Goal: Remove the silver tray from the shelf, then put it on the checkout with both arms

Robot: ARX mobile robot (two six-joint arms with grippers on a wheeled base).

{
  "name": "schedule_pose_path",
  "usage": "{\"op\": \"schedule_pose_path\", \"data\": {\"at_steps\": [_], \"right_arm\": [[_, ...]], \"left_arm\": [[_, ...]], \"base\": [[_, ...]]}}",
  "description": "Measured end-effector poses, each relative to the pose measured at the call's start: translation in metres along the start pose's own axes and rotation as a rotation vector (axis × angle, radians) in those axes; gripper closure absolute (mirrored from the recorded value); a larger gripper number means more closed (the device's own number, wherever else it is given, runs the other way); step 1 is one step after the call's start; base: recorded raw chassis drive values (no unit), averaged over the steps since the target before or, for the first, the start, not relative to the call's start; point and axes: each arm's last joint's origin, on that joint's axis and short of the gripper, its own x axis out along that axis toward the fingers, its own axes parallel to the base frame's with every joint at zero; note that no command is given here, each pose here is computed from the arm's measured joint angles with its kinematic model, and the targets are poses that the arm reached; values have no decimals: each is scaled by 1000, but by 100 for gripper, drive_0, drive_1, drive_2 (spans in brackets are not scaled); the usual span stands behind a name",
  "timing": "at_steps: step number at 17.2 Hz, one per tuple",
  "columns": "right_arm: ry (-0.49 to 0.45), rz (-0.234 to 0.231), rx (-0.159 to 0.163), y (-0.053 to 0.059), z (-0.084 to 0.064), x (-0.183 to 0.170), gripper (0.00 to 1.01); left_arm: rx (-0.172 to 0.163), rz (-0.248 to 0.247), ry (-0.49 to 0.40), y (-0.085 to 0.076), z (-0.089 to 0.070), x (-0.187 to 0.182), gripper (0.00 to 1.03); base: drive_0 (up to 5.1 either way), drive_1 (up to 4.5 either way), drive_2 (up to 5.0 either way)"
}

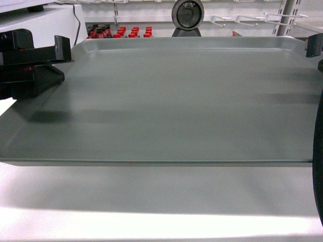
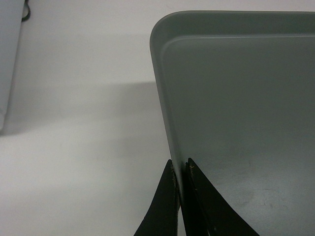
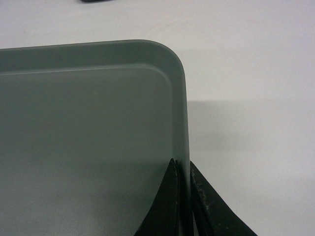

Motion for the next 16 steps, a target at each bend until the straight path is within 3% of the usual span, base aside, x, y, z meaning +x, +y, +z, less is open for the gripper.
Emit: {"op": "schedule_pose_path", "data": {"at_steps": [4,16], "right_arm": [[-3,2,0,0,0,0,98],[-2,2,0,0,0,0,98]], "left_arm": [[0,0,3,0,0,0,100],[0,0,2,0,0,0,100]], "base": [[4,424,-415],[0,0,0]]}}
